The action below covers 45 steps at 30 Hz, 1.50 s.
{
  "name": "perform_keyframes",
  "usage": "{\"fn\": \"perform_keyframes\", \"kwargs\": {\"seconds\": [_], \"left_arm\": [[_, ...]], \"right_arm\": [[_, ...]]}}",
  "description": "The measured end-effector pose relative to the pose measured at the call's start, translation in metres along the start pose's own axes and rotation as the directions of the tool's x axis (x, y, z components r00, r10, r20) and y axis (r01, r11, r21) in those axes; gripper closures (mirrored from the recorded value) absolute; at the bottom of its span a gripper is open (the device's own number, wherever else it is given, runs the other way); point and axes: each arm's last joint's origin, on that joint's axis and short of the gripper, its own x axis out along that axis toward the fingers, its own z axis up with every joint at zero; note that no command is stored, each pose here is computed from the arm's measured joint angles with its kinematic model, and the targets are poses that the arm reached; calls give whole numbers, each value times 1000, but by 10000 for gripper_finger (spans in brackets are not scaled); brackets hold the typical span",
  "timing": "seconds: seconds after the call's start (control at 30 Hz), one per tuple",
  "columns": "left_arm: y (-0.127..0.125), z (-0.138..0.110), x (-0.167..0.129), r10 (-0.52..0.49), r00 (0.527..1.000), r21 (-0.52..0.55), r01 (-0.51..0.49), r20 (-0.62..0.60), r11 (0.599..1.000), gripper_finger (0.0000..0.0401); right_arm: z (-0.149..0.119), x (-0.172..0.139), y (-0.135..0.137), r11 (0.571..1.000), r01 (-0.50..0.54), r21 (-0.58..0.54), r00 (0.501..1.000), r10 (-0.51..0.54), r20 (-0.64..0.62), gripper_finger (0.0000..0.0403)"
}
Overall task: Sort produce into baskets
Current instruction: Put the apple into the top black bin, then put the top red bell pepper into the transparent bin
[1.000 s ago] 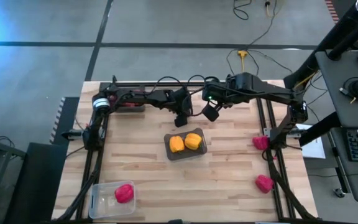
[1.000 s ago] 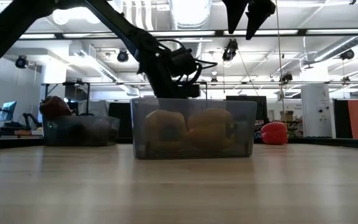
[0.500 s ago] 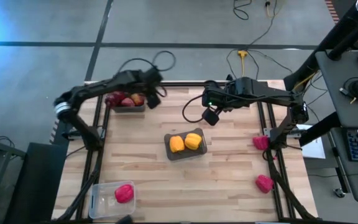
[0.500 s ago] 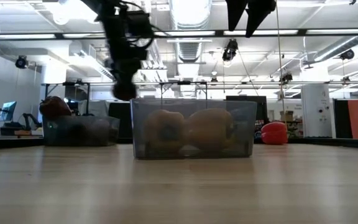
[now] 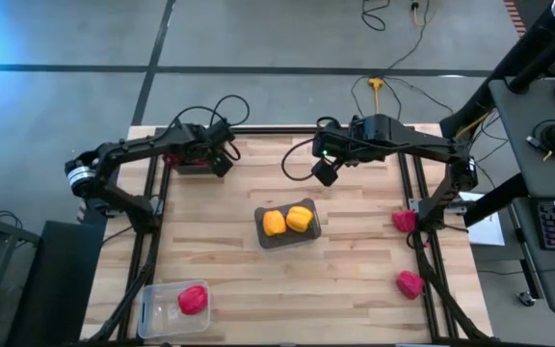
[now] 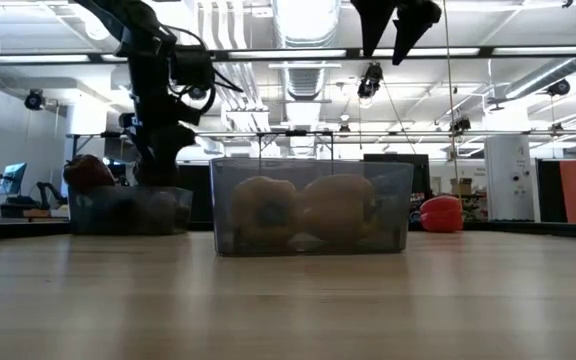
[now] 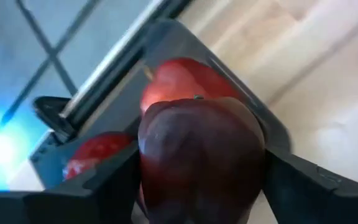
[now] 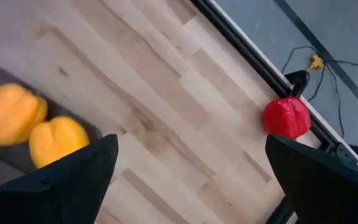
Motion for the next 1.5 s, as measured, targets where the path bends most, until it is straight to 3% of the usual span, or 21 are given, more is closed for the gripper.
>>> {"fn": "perform_keyframes", "kwargs": {"seconds": [0.23, 0.47, 0.6, 0.73, 0.8, 0.87, 1.0, 1.2, 1.3, 1.5], "left_arm": [[1, -1, -5, -7, 999, -12, 8, 31, 1000, 85], [14, -8, -32, -49, 991, -55, 56, 125, 997, 54], [28, -16, -60, -126, 964, -89, 150, 235, 985, 52], [39, -27, -87, -246, 896, -89, 298, 370, 950, 51], [42, -32, -96, -308, 850, -77, 374, 429, 924, 51], [43, -38, -102, -347, 810, -72, 428, 473, 901, 51], [43, -47, -107, -366, 785, -58, 453, 500, 890, 51], [35, -53, -109, -438, 749, -20, 515, 497, 857, 51], [27, -55, -111, -518, 709, 24, 579, 479, 815, 51], [12, -58, -116, -575, 663, 88, 616, 479, 783, 51]], "right_arm": [[10, 14, -15, 999, 26, 46, 1000, -26, -9, 3], [10, 58, -41, 987, 121, 105, 982, -104, -156, 3], [11, 93, -64, 962, 200, 185, 967, -163, -197, 3], [11, 133, -93, 940, 201, 275, 960, -134, -244, 3], [9, 152, -107, 964, 164, 211, 957, -104, -272, 3], [4, 167, -118, 986, 157, 63, 936, -128, -328, 3], [-2, 193, -138, 975, 126, -181, 866, -197, -459, 3], [0, 237, -167, 971, 66, -229, 825, -182, -536, 3], [2, 251, -180, 977, 62, -202, 824, -164, -542, 3], [-2, 275, -200, 977, 17, -212, 821, -135, -555, 3]]}}
